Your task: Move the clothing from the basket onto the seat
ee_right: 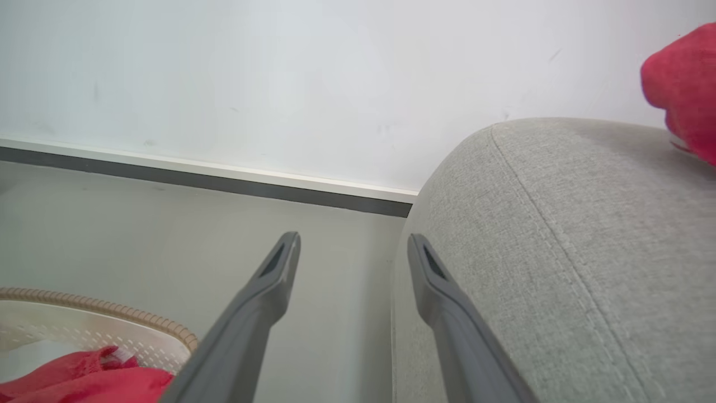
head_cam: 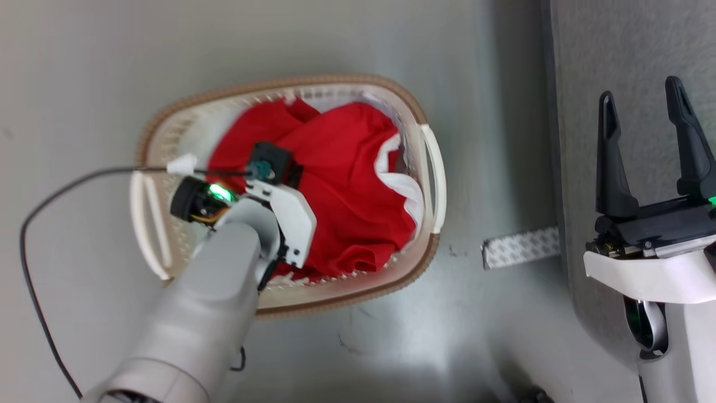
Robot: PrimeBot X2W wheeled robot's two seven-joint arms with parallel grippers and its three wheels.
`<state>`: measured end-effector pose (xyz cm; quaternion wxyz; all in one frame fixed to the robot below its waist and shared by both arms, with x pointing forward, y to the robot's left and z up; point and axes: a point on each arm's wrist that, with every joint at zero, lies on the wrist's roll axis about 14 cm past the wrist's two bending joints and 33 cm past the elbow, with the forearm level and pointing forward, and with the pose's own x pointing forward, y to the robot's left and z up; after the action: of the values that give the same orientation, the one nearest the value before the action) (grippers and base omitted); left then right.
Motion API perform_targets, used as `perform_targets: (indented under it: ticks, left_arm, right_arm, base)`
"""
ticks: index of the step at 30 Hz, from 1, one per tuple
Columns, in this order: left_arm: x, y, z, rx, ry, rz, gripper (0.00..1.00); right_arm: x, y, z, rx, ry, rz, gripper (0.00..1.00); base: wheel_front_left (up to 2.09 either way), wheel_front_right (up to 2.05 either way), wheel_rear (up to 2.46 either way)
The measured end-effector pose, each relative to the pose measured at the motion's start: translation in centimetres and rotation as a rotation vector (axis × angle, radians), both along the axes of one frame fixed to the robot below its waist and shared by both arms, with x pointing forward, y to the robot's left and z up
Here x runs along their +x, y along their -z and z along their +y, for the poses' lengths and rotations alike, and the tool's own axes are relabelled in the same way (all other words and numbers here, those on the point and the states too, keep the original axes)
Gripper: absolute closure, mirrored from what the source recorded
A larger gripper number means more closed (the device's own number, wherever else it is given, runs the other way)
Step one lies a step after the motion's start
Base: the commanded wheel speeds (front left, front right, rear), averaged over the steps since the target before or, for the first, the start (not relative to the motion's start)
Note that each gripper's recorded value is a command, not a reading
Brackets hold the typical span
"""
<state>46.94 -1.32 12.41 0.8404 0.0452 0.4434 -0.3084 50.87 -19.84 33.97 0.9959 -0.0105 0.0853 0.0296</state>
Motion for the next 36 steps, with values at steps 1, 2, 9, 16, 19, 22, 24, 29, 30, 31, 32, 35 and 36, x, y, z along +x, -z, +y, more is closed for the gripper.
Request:
perform_targets:
  ticks: [1,2,9,16,19,22,24,29,30,31,32,35,36]
  left_arm:
    - [0.2,-0.8,0.1,-0.010,-0.008,-0.016,1.00]
    - [0.4,-1.6,0.2,-0.018,-0.020,-0.034,1.00]
    - [1.4,-8.3,1.7,-0.066,-0.133,-0.144,1.00]
    - [0.2,-15.3,3.7,-0.094,-0.228,-0.262,1.00]
    - [-0.2,-18.5,4.5,-0.103,-0.259,-0.327,1.00]
    - [-0.4,-21.9,5.2,-0.113,-0.289,-0.408,1.00]
    - [-0.3,-25.5,6.1,-0.131,-0.325,-0.497,1.00]
    - [-0.6,-29.9,7.9,-0.148,-0.376,-0.605,1.00]
    - [-0.9,-30.8,8.2,-0.153,-0.388,-0.629,1.00]
    - [-1.1,-31.8,8.5,-0.162,-0.399,-0.651,1.00]
    - [-1.4,-32.8,8.7,-0.169,-0.406,-0.674,1.00]
    - [-2.5,-35.4,9.5,-0.185,-0.430,-0.730,1.00]
    - [-3.0,-36.1,9.7,-0.191,-0.435,-0.744,1.00]
  right_arm:
    - [0.1,-0.4,0.1,0.003,-0.001,-0.009,0.00]
    - [0.2,-0.9,0.2,0.008,-0.002,-0.017,0.00]
    - [-0.3,-4.9,0.8,0.031,0.000,-0.078,0.00]
    - [-3.7,-8.4,0.7,0.069,0.025,-0.100,0.00]
    - [-5.4,-9.9,0.8,0.079,0.026,-0.115,0.00]
    - [-7.0,-11.4,0.9,0.090,0.029,-0.139,0.00]
    - [-8.5,-12.6,1.3,0.101,0.021,-0.156,0.00]
    - [-10.3,-14.1,2.4,0.121,-0.008,-0.184,0.00]
    - [-10.8,-14.4,2.7,0.127,-0.016,-0.189,0.00]
    - [-11.3,-14.6,3.0,0.133,-0.024,-0.193,0.00]
    - [-11.9,-14.8,3.2,0.136,-0.029,-0.196,0.00]
    - [-13.5,-15.2,3.6,0.144,-0.040,-0.203,0.00]
    - [-14.0,-15.3,3.8,0.146,-0.047,-0.206,0.00]
  base:
    - [0.00,0.00,0.00]
    - [0.00,0.00,0.00]
    - [0.00,0.00,0.00]
    - [0.00,0.00,0.00]
    - [0.00,0.00,0.00]
    - [0.00,0.00,0.00]
    - [0.00,0.00,0.00]
    - [0.00,0.00,0.00]
    - [0.00,0.00,0.00]
    - [0.00,0.00,0.00]
    - [0.00,0.00,0.00]
    - [0.00,0.00,0.00]
    - [0.00,0.00,0.00]
